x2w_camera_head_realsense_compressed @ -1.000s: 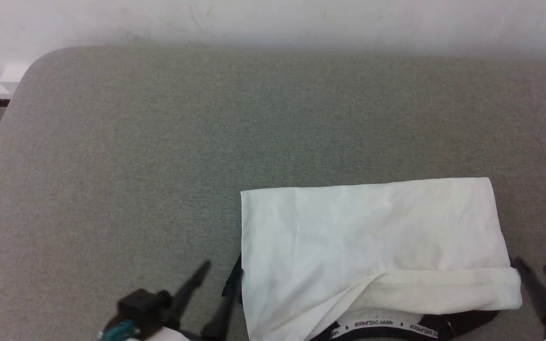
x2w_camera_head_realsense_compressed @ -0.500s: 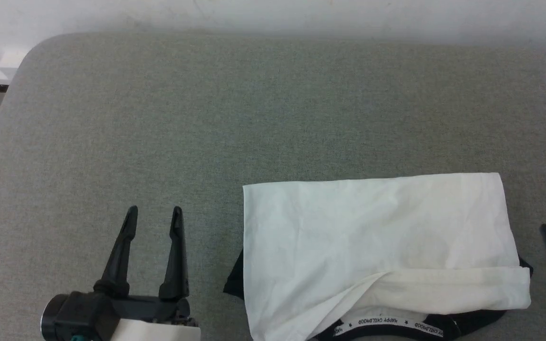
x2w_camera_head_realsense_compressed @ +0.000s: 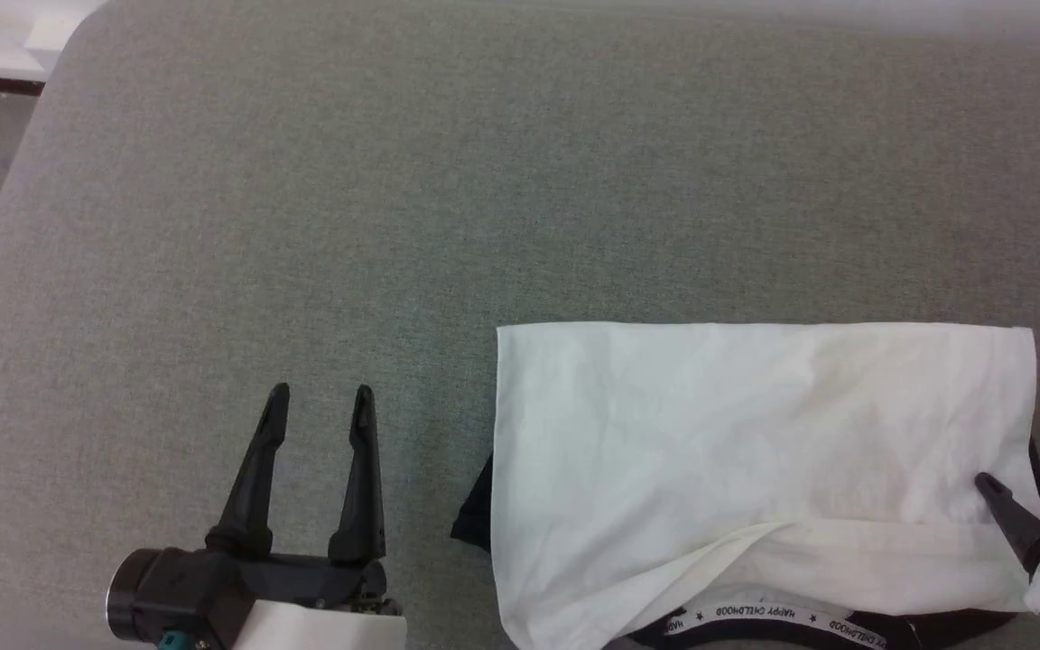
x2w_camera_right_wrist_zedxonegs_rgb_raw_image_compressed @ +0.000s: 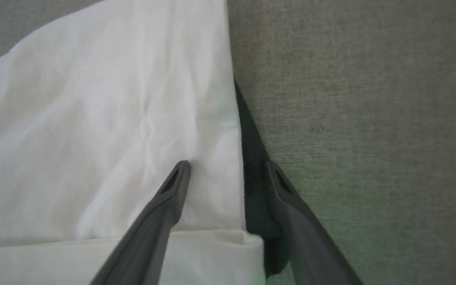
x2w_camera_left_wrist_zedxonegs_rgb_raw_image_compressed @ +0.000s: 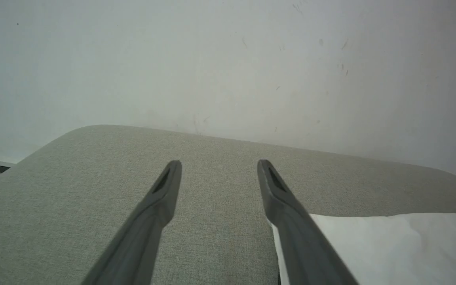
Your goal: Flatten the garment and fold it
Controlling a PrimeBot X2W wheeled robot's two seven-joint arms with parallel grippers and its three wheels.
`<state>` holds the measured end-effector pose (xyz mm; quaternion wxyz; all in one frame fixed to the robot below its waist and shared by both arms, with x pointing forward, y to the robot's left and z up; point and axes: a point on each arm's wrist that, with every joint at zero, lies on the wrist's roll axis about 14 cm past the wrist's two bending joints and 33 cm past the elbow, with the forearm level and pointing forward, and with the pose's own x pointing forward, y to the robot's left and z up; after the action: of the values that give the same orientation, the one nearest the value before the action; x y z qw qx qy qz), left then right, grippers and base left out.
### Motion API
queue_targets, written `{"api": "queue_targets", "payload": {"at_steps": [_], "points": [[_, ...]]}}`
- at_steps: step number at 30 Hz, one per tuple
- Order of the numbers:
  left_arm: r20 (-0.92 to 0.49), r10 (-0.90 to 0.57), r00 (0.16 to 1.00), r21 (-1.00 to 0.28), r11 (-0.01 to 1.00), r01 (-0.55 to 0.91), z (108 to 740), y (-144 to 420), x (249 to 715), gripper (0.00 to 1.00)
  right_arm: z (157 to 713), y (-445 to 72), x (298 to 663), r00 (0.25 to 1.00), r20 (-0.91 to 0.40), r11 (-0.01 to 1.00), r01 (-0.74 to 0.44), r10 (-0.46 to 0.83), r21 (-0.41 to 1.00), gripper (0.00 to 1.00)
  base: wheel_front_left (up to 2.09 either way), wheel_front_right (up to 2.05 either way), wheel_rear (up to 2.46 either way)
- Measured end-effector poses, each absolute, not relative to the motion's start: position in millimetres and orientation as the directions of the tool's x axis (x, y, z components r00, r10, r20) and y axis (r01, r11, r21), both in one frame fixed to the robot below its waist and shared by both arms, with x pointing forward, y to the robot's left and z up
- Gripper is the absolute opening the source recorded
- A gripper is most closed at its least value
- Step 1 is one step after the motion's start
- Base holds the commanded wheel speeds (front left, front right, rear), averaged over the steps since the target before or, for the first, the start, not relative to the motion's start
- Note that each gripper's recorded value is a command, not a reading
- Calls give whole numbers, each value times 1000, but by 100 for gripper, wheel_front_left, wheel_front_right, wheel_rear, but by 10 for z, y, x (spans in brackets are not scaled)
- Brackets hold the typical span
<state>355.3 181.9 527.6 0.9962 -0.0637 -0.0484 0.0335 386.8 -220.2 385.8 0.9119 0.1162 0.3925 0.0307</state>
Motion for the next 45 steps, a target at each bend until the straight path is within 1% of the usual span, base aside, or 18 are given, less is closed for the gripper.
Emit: {"api": "queue_targets", "payload": {"at_steps": [6,7,8,11,14,20,22,24,29,32,35,37,40,45], "points": [[75,74,994,-131,989,-64,5216,1836,3574,100,3703,-2093,3832,600,-773,969,-11,205,248,100,0,0,0],[72,76,994,-133,989,-66,5209,1837,3576,100,3684,-2093,3827,592,-779,968,-7,207,252,38,0,0,0],[70,73,995,-135,989,-63,5199,1833,3576,100,3675,-2096,3837,591,-780,967,-1,206,254,0,0,0,0],[63,72,995,-138,989,-62,5178,1832,3566,100,3660,-2103,3876,592,-781,969,2,198,247,0,0,0,0],[60,74,996,-144,987,-64,5171,1844,3553,100,3665,-2092,3915,609,-770,968,11,192,249,0,0,0,0],[75,72,995,-152,987,-60,5223,1848,3528,100,3768,-2177,3983,664,-732,971,38,153,237,0,0,0,0],[82,68,994,-154,987,-54,5245,1839,3519,100,3836,-2317,4023,690,-715,976,64,109,210,0,0,0,0],[90,64,994,-158,986,-49,5269,1827,3509,100,3913,-2561,4030,714,-699,980,112,37,166,0,0,0,0],[104,57,993,-165,986,-39,5318,1803,3467,100,4071,-3189,3912,724,-674,967,248,-148,54,0,0,0,0],[115,56,992,-168,985,-36,5354,1801,3440,100,4142,-3300,3864,732,-656,958,282,-184,45,0,0,0,0],[113,55,992,-174,984,-35,5357,1800,3394,100,4184,-3187,3863,749,-645,961,267,-156,78,0,0,0,0],[108,53,993,-175,984,-33,5353,1796,3374,100,4230,-3006,3884,765,-635,971,218,-105,102,0,0,0,0],[114,47,992,-180,983,-26,5370,1782,3377,100,4304,-2668,3892,783,-622,977,134,-2,165,0,0,0,0],[117,37,992,-192,981,-14,5380,1739,3388,100,4516,-2029,3854,786,-586,961,-34,195,275,0,0,0,0]]}}
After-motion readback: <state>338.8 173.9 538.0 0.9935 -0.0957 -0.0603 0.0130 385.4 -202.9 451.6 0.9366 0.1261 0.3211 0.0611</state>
